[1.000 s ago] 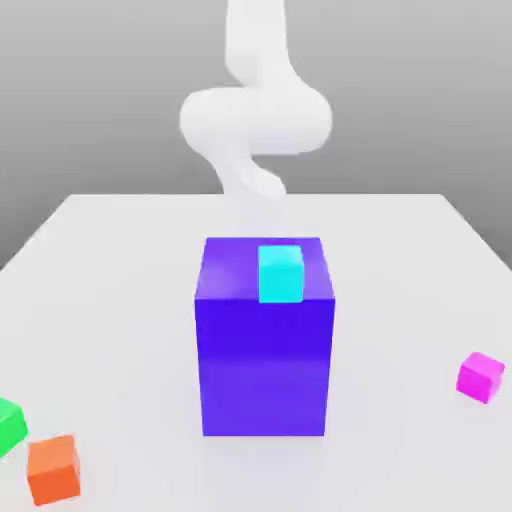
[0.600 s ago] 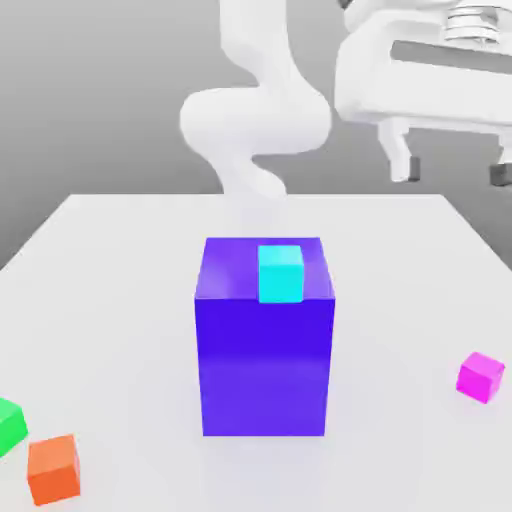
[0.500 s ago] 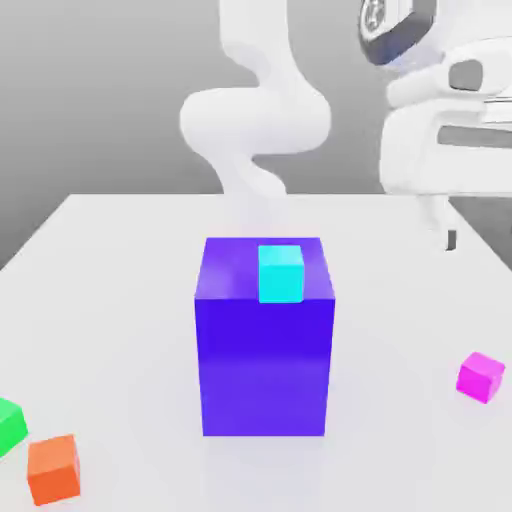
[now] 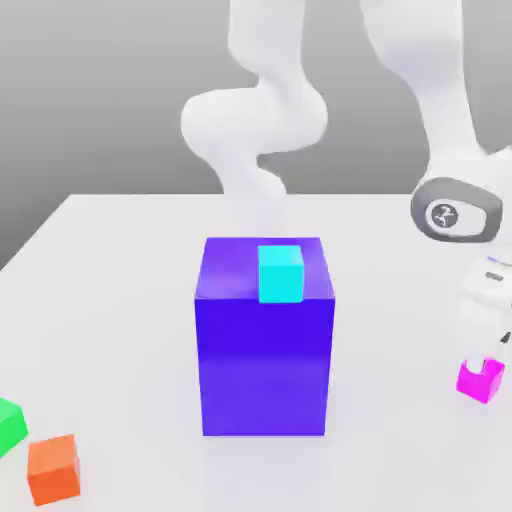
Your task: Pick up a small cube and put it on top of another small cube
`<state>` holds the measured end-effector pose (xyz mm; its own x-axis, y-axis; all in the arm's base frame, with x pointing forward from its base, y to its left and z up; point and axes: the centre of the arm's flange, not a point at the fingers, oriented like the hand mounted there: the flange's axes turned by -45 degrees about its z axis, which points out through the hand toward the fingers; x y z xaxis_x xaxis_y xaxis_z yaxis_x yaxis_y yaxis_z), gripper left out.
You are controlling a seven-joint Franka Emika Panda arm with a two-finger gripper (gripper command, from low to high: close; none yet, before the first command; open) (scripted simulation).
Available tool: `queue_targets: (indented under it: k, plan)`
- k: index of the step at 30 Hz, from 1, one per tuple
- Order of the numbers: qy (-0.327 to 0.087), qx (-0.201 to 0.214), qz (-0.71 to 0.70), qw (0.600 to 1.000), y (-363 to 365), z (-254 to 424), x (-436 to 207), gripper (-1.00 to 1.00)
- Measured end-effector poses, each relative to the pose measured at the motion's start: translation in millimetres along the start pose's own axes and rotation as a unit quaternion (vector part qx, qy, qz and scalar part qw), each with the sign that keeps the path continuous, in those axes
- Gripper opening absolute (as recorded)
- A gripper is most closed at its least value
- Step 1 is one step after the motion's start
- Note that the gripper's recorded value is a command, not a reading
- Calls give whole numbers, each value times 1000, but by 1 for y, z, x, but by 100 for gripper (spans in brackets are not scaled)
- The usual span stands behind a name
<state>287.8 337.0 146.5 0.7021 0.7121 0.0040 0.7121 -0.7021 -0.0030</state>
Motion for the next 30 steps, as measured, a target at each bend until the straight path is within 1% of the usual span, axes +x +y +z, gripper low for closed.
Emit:
queue_targets:
  k: [1, 2, 9, 15, 16, 19, 22, 26, 30]
  plan:
    - [-1, -1, -1, 1000, 0, 11, -1, 0]
    - [-1, -1, -1, 1000, 0, 17, -2, -100]
    - [-1, -1, -1, 1000, 0, 17, -2, -100]
    - [0, -1, -1, 1000, 0, -38, -1, -100]
    - [5, 0, 11, 1000, 7, -47, 5, -100]
    - [6, 0, 105, 994, 80, -58, 15, -100]
    - [5, -2, 217, 976, 170, -64, 7, -100]
    - [6, -2, 348, 937, 275, -72, -27, -100]
    - [9, 0, 461, 888, 362, -81, -79, -100]
